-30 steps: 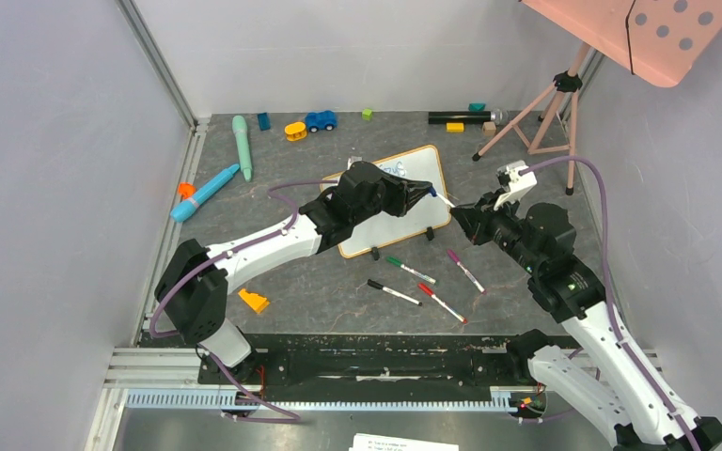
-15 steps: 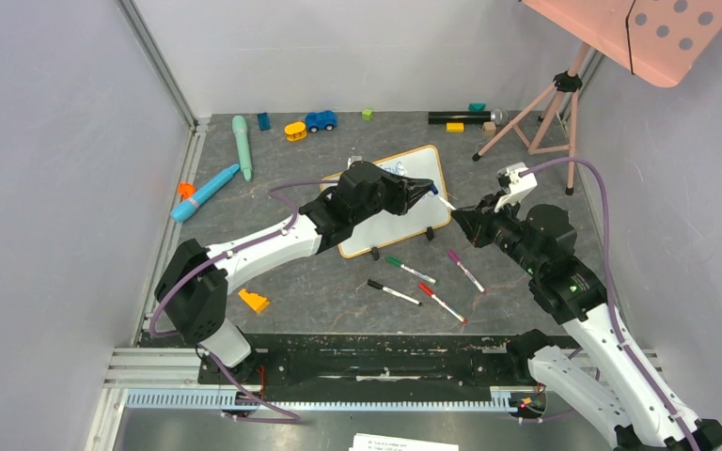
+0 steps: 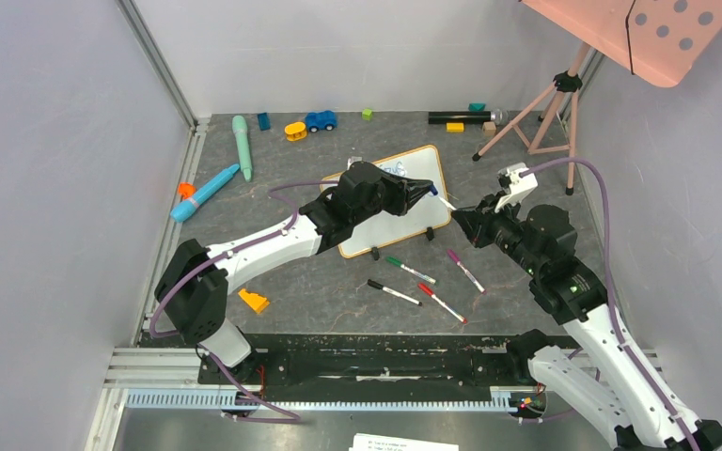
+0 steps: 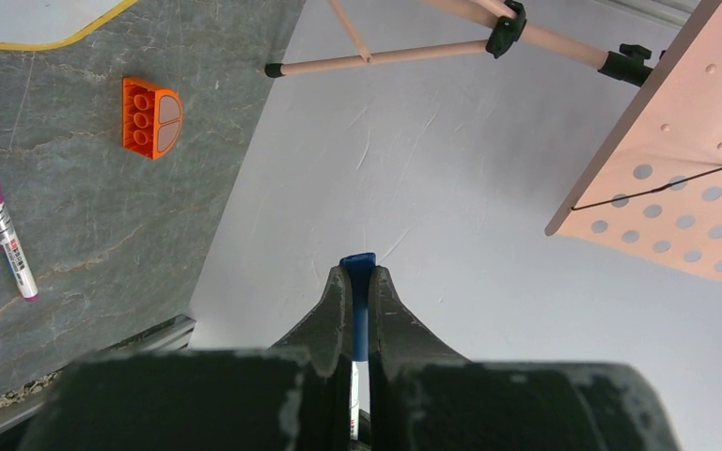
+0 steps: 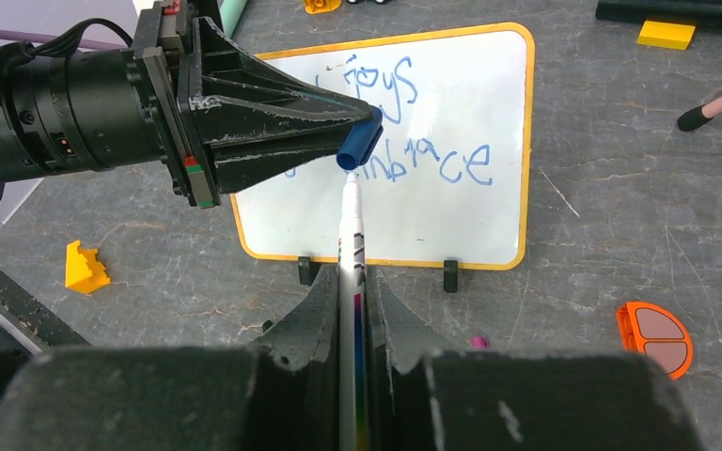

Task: Write a sentence on the whiteboard
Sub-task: Insert the whiteboard marker without the cap into the pen cap.

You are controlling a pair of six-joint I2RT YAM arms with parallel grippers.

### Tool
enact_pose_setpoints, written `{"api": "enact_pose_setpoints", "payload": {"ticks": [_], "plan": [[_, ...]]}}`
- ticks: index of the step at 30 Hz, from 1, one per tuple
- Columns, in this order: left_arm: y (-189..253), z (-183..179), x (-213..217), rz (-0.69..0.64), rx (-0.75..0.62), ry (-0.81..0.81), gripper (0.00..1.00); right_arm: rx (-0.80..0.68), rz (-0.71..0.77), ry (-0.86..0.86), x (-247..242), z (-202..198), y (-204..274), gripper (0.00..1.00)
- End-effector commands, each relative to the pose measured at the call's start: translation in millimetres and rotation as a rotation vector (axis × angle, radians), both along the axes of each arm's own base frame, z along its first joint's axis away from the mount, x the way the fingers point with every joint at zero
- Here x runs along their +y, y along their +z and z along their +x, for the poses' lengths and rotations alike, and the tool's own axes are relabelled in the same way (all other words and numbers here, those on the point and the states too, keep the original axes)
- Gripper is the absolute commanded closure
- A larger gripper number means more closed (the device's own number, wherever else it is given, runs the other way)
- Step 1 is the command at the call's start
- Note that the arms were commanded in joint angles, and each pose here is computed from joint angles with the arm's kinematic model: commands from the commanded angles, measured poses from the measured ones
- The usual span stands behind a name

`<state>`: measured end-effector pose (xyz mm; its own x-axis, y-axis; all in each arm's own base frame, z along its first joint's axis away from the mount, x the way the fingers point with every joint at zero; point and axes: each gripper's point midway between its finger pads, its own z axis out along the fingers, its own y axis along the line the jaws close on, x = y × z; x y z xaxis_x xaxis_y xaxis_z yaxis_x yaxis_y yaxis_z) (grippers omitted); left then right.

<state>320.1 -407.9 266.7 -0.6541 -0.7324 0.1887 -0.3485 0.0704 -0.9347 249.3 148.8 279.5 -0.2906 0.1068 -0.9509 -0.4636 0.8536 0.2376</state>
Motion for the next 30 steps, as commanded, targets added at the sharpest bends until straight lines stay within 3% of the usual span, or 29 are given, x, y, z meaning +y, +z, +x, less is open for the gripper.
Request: {"api": "enact_pose_setpoints", "payload": {"ticks": [1, 30], "plan": [[16.6, 2.4, -1.1, -0.031, -0.031, 0.016, 0.98, -0.028, 0.017, 0.002, 0.1, -0.7, 8.5, 1.00], [8.8, -0.6, -1.6, 0.010, -0.043, -0.005, 0.98, -0.037, 0.019, 0.003, 2.6, 4.3, 12.5, 1.00]]}}
